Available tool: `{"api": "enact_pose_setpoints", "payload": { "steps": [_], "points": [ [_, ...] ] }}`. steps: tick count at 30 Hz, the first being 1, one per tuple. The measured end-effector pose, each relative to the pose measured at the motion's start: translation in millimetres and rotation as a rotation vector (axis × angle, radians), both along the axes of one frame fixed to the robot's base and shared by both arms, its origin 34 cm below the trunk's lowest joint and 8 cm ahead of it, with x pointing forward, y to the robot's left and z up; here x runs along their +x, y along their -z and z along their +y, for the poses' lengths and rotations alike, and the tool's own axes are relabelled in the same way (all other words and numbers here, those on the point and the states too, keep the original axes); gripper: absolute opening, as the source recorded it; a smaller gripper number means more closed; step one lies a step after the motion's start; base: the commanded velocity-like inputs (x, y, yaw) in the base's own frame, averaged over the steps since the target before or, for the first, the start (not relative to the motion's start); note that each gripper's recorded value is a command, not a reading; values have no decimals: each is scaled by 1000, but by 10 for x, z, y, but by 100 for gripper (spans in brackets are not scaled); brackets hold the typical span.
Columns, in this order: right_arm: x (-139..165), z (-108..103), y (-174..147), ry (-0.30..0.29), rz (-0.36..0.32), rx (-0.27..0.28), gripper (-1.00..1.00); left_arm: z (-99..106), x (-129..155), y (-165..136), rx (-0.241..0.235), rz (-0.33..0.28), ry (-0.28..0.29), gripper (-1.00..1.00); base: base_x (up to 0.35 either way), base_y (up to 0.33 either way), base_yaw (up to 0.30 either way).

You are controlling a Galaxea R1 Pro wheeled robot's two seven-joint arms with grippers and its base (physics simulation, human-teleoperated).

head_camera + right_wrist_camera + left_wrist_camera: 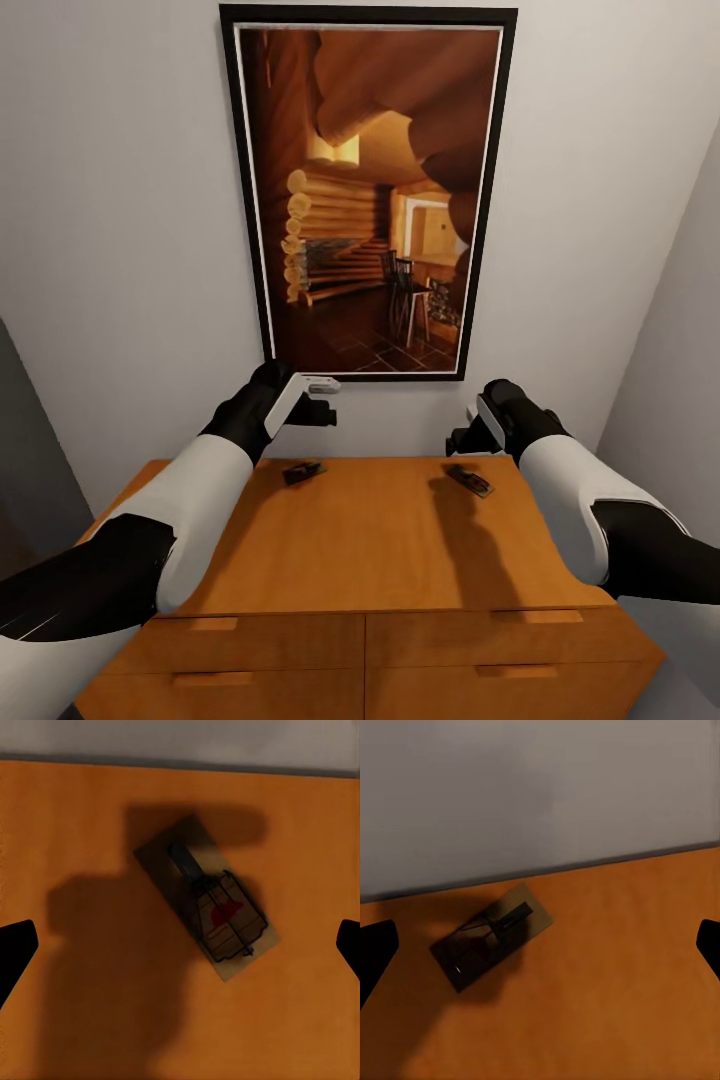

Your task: Take the four mousetraps from the cabinet in the bathroom and place them on the bathroom floor. Make sure all four end up on the same floor surface, and ensure that at least two of them are either under or directly next to the same bathroom sink.

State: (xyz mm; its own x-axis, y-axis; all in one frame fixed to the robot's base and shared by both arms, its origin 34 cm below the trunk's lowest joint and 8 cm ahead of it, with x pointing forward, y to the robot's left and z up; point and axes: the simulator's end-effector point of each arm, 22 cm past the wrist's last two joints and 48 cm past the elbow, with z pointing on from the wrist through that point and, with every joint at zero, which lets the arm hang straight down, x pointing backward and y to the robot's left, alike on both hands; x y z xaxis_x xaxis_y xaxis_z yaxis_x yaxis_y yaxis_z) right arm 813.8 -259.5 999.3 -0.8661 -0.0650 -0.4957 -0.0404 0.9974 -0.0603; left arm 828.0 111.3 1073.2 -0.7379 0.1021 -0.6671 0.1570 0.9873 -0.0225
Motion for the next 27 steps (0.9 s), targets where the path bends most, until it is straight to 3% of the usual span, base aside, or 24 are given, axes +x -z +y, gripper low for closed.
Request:
{"api": "enact_pose_setpoints", "payload": {
  "steps": [27],
  "points": [
    [0, -7, 0, 1, 0, 0, 100, -12, 5, -4, -3, -4, 2, 100, 37, 0, 0]
  ]
}}
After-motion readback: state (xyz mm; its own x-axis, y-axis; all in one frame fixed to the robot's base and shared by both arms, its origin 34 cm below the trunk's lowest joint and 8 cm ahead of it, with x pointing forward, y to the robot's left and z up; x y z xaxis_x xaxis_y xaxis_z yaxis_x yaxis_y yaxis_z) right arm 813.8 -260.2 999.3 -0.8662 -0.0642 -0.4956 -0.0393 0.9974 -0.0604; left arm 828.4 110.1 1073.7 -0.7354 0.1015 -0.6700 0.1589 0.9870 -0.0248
